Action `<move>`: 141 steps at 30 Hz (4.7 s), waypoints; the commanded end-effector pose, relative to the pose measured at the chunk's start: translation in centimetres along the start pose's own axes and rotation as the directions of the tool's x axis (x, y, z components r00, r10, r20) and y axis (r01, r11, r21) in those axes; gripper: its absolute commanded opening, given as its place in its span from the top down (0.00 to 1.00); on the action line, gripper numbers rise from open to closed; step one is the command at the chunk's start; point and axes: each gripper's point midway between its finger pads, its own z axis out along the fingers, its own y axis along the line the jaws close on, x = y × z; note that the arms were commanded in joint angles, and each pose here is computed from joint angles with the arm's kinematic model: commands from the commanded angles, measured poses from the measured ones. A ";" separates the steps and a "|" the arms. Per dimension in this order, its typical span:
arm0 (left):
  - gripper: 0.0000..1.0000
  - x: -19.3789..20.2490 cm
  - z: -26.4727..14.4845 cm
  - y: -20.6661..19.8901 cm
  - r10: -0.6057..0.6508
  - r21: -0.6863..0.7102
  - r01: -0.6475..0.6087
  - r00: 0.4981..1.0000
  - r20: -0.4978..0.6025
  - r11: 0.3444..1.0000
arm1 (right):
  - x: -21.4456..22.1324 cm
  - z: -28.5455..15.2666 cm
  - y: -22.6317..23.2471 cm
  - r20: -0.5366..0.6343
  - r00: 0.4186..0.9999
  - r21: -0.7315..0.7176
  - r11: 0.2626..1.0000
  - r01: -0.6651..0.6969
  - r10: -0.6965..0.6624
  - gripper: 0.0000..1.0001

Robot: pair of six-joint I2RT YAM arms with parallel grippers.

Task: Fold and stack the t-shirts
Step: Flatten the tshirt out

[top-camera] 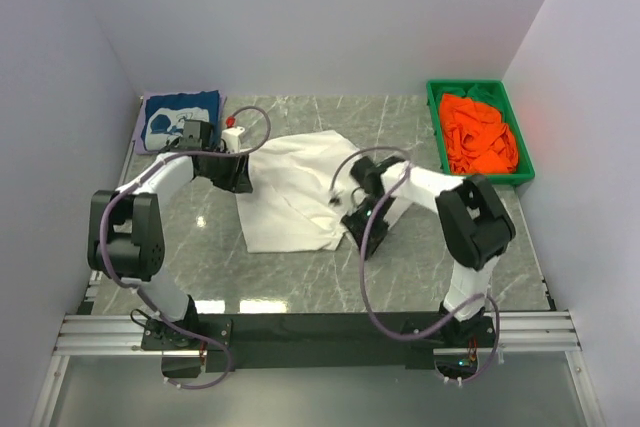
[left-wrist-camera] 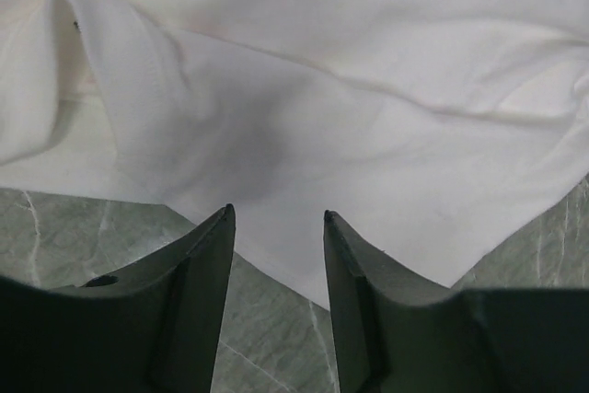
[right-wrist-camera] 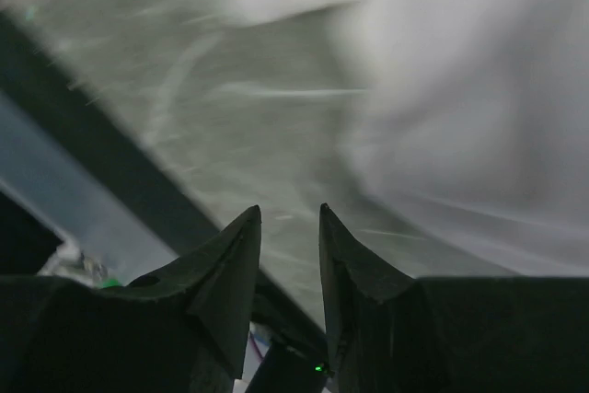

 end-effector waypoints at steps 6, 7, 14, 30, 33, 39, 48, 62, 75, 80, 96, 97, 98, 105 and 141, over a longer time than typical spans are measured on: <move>0.42 1.0 -2.5 -4.4 0.158 0.201 -0.153 0.987 -0.007 0.968 | -3.2 -10.2 0.3 0.294 0.956 0.004 1.000 0.020 -0.020 0.48; 0.39 2.7 -2.4 -5.0 0.225 0.223 -0.216 0.974 -0.017 0.951 | -3.9 -10.7 -1.7 0.314 0.950 0.053 0.998 -0.021 0.003 0.47; 0.37 6.1 -0.6 -6.7 0.418 0.186 -0.400 0.905 -0.074 0.898 | -5.3 -11.3 -12.9 0.320 0.934 0.355 0.894 -0.273 0.158 0.40; 0.80 13.9 2.6 -4.8 0.580 0.141 -0.575 0.722 -0.377 0.806 | 0.1 -5.3 -16.0 0.065 0.952 0.426 0.855 -0.297 0.298 0.81; 0.94 17.5 -0.2 -5.0 0.586 0.214 -0.555 0.677 -0.446 0.804 | 3.7 -5.0 -12.1 -0.016 0.964 0.329 0.912 -0.246 0.266 1.00; 0.99 18.3 -6.4 -4.9 0.609 0.292 -0.534 0.677 -0.414 0.793 | 11.1 -7.5 -2.7 -0.202 0.979 0.010 1.000 0.000 0.002 0.98; 0.30 -0.3 -5.9 -1.3 0.325 0.140 -0.310 0.939 -0.108 0.940 | -3.6 -12.7 -9.2 0.197 0.975 0.114 0.985 -0.126 0.102 0.55; 0.26 -9.3 1.7 11.5 -0.032 -0.278 0.036 0.999 0.019 0.960 | -19.2 -10.4 -17.4 0.481 0.840 0.044 0.950 -0.309 0.251 0.37; 0.29 -7.6 4.1 11.8 -0.124 -0.247 0.116 0.992 -0.016 0.962 | -21.8 -3.7 -13.6 0.401 0.843 -0.221 0.931 -0.290 0.358 0.25; 0.31 -7.4 4.7 11.9 -0.153 -0.239 0.141 0.988 -0.032 0.961 | -20.7 -2.9 -14.1 0.350 0.854 -0.199 0.922 -0.333 0.384 0.32; 0.99 -8.8 3.9 8.9 -0.148 -0.085 0.153 0.987 0.059 0.985 | -17.0 -21.0 -7.6 0.657 0.708 -0.179 0.966 -0.188 0.259 1.00; 0.99 -9.3 3.5 8.9 -0.133 -0.088 0.139 0.988 0.075 0.986 | -17.4 -19.4 -6.9 0.641 0.726 -0.172 0.968 -0.180 0.249 1.00; 0.99 -9.5 3.2 8.9 -0.124 -0.092 0.131 0.989 0.080 0.987 | -17.4 -20.2 -4.8 0.662 0.713 -0.160 0.972 -0.171 0.234 1.00; 0.99 -8.4 1.5 10.0 -0.131 -0.109 0.138 0.989 0.066 0.985 | -14.6 -4.8 11.2 0.357 0.933 -0.123 0.989 0.079 -0.030 0.73; 0.99 -6.8 2.9 10.9 -0.194 -0.084 0.196 0.980 0.033 0.977 | -28.6 -5.3 -1.5 0.552 0.821 -0.190 0.981 -0.049 0.148 0.30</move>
